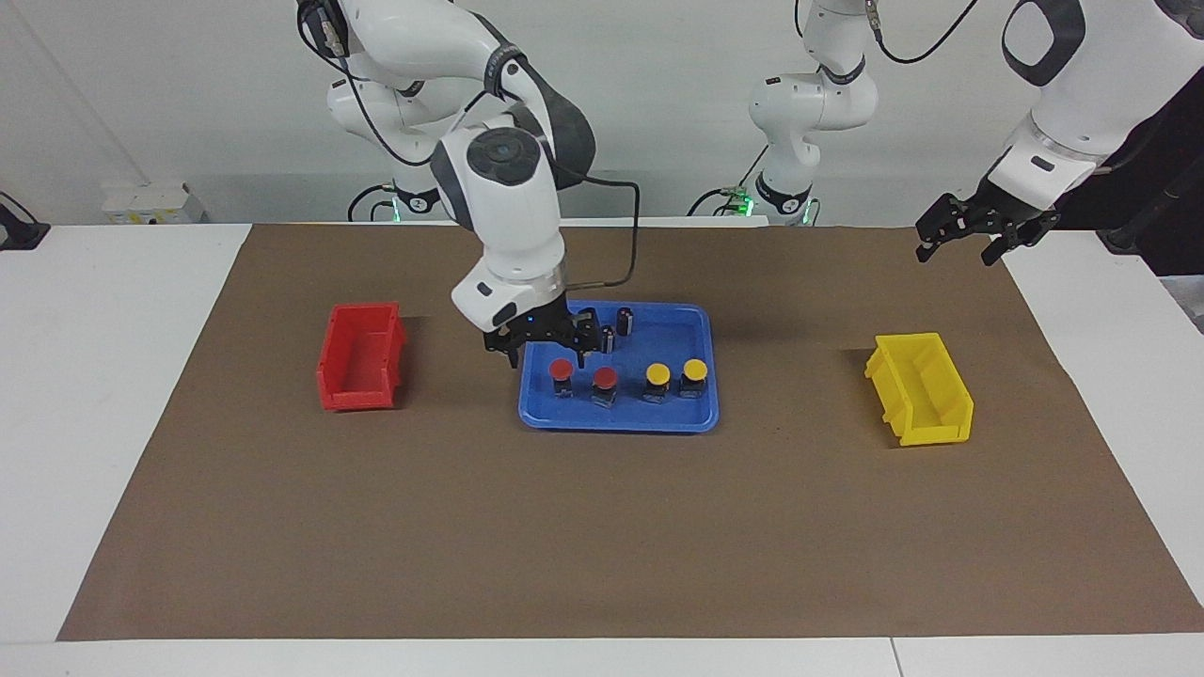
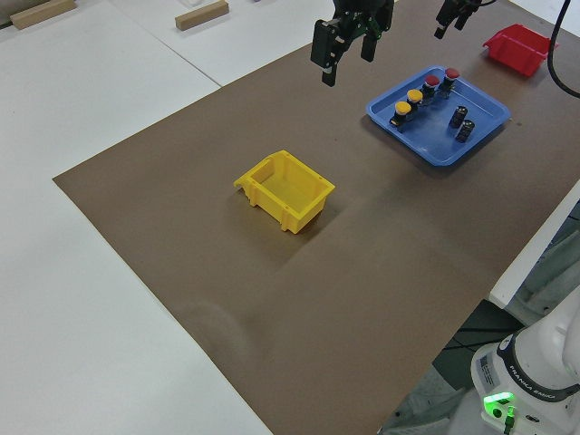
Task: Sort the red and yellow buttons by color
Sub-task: 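Reach the right gripper over the tray to the farther red button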
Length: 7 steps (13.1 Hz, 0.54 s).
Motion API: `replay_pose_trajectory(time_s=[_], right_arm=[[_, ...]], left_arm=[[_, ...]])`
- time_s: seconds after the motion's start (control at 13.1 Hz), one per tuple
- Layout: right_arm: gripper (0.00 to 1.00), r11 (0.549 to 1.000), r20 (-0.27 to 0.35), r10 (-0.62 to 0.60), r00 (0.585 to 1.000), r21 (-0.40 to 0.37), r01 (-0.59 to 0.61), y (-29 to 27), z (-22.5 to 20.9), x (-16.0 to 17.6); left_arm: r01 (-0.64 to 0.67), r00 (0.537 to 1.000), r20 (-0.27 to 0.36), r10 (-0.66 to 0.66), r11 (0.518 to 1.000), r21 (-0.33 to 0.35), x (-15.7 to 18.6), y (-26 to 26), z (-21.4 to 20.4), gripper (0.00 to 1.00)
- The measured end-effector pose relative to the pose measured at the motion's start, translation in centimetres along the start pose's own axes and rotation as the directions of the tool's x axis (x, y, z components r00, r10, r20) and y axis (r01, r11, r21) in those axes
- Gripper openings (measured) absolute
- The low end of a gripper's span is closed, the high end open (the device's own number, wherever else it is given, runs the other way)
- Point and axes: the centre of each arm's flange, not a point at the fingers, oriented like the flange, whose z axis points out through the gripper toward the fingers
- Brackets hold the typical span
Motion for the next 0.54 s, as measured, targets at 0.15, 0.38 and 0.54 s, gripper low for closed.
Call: replay_pose_trajectory(time_s=[0.15,0.38,0.54], right_arm=[[0.96,1.0,-0.008,0.005,1.0,-0.004,-0.005,1.4,1.6,-1.5],[0.89,1.0,-0.014,-0.006,1.0,-0.003,0.006,1.6,2.9,-3.1],[0.82,1.0,-0.015,-0.019,1.0,0.001,0.019,1.3,4.4,-4.0]], left_arm=[[-0.002,1.0,0.008,0.001,0.998,0.07,-0.1,-0.7,0.0,1.0],[-0.005,1.0,0.008,0.005,0.996,0.09,-0.1,-0.8,-0.2,1.0],[-0.007,1.0,0.008,0.006,0.996,0.091,-0.1,-0.7,-0.2,1.0]])
